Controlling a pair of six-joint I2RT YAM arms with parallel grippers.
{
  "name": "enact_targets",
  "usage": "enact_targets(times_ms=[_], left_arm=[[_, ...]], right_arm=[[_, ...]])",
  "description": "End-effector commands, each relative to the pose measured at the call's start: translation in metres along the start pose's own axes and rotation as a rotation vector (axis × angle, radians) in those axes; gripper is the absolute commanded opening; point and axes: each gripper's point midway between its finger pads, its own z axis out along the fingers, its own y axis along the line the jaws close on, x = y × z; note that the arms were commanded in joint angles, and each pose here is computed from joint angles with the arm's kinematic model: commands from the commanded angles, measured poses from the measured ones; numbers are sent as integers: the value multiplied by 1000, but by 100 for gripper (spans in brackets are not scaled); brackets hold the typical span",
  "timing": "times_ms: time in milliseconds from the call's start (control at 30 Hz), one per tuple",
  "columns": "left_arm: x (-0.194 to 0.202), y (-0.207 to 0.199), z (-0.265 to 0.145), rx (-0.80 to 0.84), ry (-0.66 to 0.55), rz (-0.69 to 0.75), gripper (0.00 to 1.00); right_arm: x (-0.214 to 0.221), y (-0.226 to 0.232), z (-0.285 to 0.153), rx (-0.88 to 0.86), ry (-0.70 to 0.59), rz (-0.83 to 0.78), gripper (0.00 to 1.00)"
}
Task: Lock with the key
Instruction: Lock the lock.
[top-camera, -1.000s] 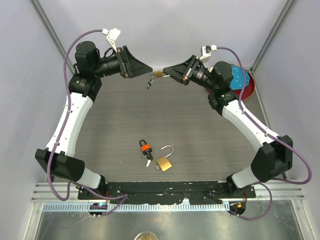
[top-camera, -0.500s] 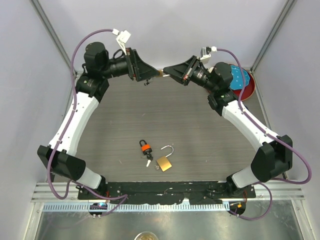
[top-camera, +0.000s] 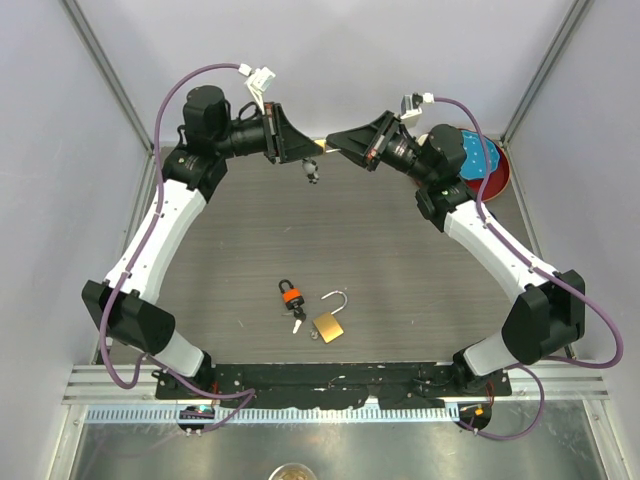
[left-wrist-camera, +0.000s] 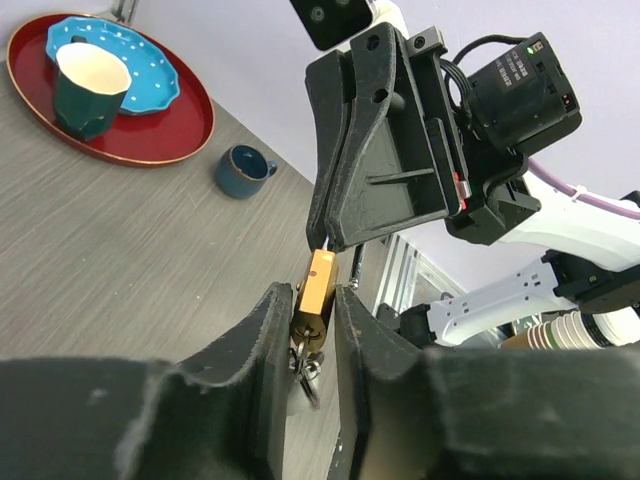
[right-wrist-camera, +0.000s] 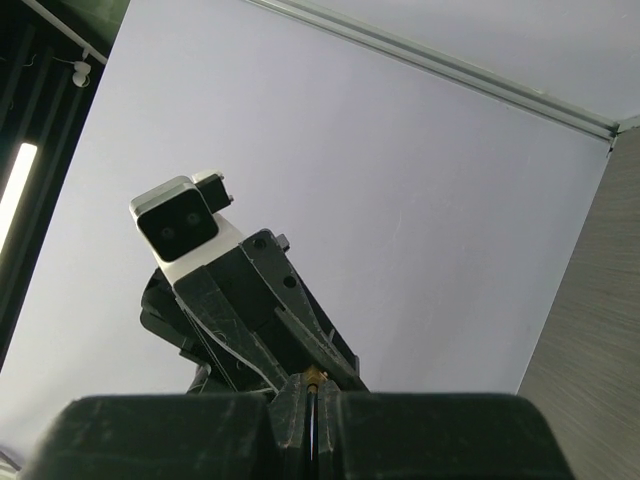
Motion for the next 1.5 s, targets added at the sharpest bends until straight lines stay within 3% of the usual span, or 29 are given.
enact_targets(times_ms=[0, 100, 333, 400, 433, 500, 533, 633, 800, 900, 1233, 1467], left_arm=[[-11, -14, -4, 24, -25, 26, 18], [-9, -12, -2, 28, -17, -6, 1], [-16, -14, 2, 58, -31, -45, 0], [-17, -12, 2, 54, -31, -58, 0], [-19, -10, 0, 50, -35, -65, 0], [-20, -7, -3, 52, -34, -103, 0], [-23, -3, -6, 46, -40, -115, 0], [-24, 0, -15, 48, -48, -143, 0], [-21, 2, -30, 35, -48, -170, 0], [-17, 2, -39, 30, -42, -186, 0], [5, -11, -52, 91, 32, -255, 0], [15, -13, -54, 120, 62, -267, 0]], right_arm=[[-6, 37, -2, -103, -27, -61, 2], [-6, 34, -2, -99, -24, -58, 1], [-2, 29, -1, -75, 7, -116, 2], [-2, 17, -2, 3, 20, -187, 14], [-4, 12, -3, 32, 17, -210, 31], [-7, 2, -9, 101, 14, -262, 54], [-10, 0, -12, 114, 10, -267, 70], [-28, -7, -28, 143, -7, -267, 78], [-60, -13, -52, 167, -33, -284, 79], [-57, -6, -51, 142, 20, -318, 78], [-14, 6, -29, 12, 249, -324, 56], [1, 4, -9, -4, 333, -361, 50]])
